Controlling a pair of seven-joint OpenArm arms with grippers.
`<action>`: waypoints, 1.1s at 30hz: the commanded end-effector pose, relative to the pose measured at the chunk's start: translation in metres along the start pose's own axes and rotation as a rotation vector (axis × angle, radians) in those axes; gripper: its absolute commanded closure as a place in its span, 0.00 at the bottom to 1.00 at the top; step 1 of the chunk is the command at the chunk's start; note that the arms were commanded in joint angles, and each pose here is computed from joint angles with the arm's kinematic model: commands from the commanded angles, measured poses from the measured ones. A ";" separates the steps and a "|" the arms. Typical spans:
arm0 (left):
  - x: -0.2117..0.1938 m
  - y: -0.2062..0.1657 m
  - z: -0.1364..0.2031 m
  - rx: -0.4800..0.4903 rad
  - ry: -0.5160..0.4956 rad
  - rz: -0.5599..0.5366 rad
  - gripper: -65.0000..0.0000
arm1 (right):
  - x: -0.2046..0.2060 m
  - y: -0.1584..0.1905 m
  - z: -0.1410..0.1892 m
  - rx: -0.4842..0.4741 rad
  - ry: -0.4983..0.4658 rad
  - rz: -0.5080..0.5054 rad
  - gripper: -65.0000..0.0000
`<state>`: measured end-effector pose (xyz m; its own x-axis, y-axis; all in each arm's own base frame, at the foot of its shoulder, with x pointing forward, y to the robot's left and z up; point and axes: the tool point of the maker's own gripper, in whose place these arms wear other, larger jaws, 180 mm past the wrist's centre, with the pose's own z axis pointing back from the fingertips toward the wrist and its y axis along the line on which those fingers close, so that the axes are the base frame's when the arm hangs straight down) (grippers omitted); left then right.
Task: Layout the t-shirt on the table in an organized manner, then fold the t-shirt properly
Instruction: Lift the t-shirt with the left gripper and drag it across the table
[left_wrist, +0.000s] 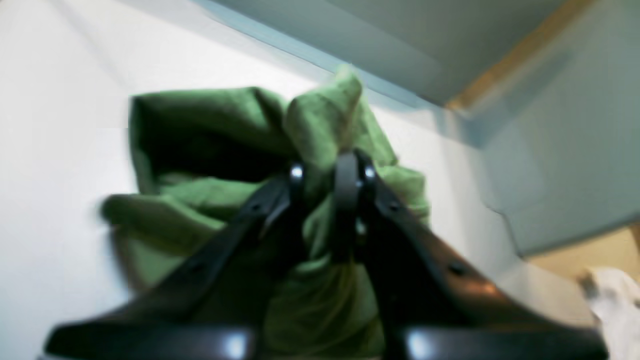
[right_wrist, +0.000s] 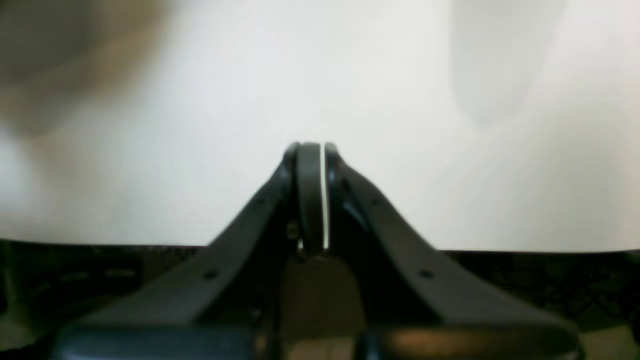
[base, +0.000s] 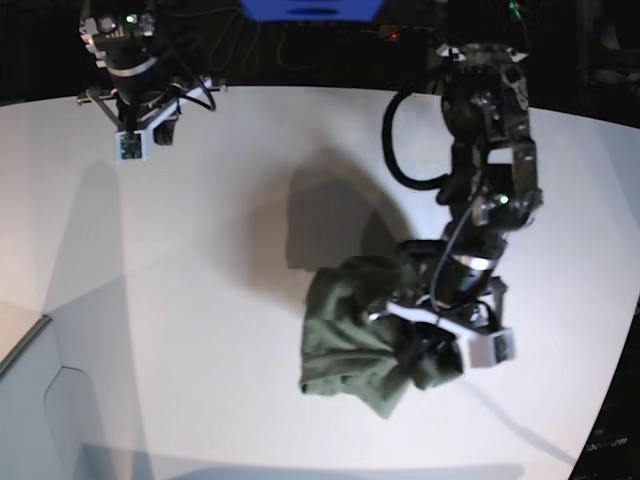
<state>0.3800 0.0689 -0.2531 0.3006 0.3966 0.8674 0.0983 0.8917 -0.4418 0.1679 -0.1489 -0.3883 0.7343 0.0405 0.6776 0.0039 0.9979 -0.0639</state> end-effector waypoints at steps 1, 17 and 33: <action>0.001 -0.018 -0.007 -0.050 -0.010 -0.001 0.99 | 0.008 -0.001 0.003 -0.001 -0.032 0.004 1.00; -0.098 -0.058 -0.019 -0.159 0.247 -0.041 0.45 | 0.006 -0.001 0.004 -0.001 -0.026 0.003 1.00; -0.090 0.088 -0.077 0.189 0.283 0.104 0.45 | 0.007 -0.001 0.003 0.001 -0.029 0.004 1.00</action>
<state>0.4175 0.0939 -0.4103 0.6057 0.4299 0.6695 -0.1412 0.8862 -0.4413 0.1654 -0.1489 -0.3895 0.7394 0.0426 0.6719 0.0016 0.9979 -0.0649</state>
